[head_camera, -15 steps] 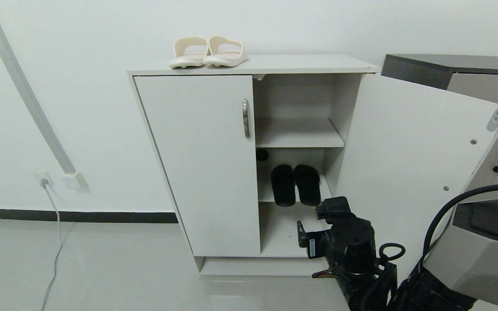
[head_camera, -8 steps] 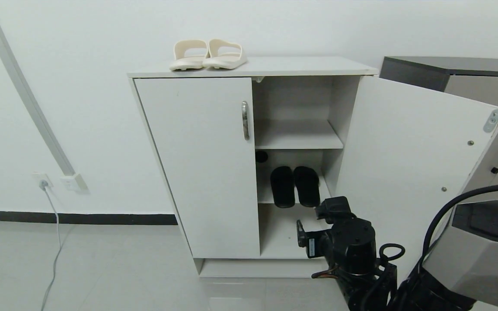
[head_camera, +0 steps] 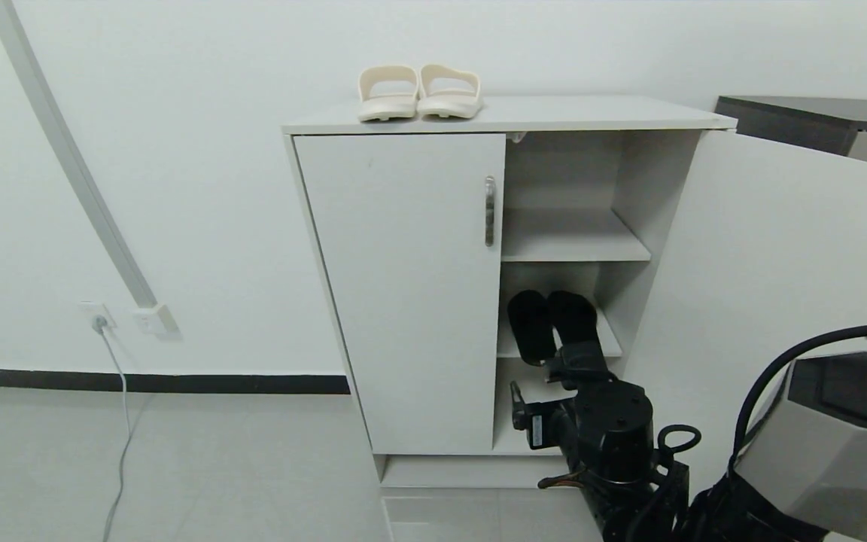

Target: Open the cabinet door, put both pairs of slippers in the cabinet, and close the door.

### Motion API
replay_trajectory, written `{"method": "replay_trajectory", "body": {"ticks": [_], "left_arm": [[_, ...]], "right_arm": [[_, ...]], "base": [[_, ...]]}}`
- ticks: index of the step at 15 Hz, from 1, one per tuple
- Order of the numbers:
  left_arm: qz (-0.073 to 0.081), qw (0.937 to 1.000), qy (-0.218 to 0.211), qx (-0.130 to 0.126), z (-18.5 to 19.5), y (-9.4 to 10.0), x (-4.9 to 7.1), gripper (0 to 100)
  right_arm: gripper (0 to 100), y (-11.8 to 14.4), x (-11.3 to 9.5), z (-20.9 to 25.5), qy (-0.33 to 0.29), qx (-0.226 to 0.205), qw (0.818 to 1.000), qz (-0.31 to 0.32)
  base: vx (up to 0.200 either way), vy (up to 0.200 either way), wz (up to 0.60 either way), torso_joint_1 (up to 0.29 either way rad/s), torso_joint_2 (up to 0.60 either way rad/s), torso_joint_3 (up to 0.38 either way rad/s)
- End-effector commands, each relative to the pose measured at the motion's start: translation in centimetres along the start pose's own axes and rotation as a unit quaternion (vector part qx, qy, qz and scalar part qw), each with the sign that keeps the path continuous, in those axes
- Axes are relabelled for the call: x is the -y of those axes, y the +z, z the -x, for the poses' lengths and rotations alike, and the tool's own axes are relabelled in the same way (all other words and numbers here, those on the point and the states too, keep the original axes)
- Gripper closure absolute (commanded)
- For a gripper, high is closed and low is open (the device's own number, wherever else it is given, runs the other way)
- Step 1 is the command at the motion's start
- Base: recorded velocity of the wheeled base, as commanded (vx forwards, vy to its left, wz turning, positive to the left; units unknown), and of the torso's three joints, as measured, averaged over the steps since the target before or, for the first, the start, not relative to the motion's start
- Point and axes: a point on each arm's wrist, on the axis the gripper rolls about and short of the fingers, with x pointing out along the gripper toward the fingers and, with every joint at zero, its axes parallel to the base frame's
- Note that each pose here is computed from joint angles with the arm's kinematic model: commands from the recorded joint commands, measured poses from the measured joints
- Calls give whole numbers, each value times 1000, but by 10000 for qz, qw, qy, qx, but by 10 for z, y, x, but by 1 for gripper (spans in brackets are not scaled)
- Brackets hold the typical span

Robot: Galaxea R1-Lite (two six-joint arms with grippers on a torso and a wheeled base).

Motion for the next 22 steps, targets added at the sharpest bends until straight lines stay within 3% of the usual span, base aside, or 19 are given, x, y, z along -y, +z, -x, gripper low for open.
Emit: {"method": "replay_trajectory", "body": {"ticks": [1, 8, 22], "left_arm": [[4, 10000, 1, -9, 0, 0, 0, 100], [4, 10000, 1, -9, 0, 0, 0, 100], [-4, 10000, 9, -9, 0, 0, 0, 100]], "right_arm": [[0, 1, 0, -1, -1, 27, 10000, -17], [0, 2, 3, 0, 176, 181, 9997, -31], [0, -2, 9, -2, 89, 182, 9997, 97]], "base": [[0, 200, 0, 2, 2, 7], [0, 200, 0, 2, 3, 4], [0, 0, 0, 0, -3, -4]]}}
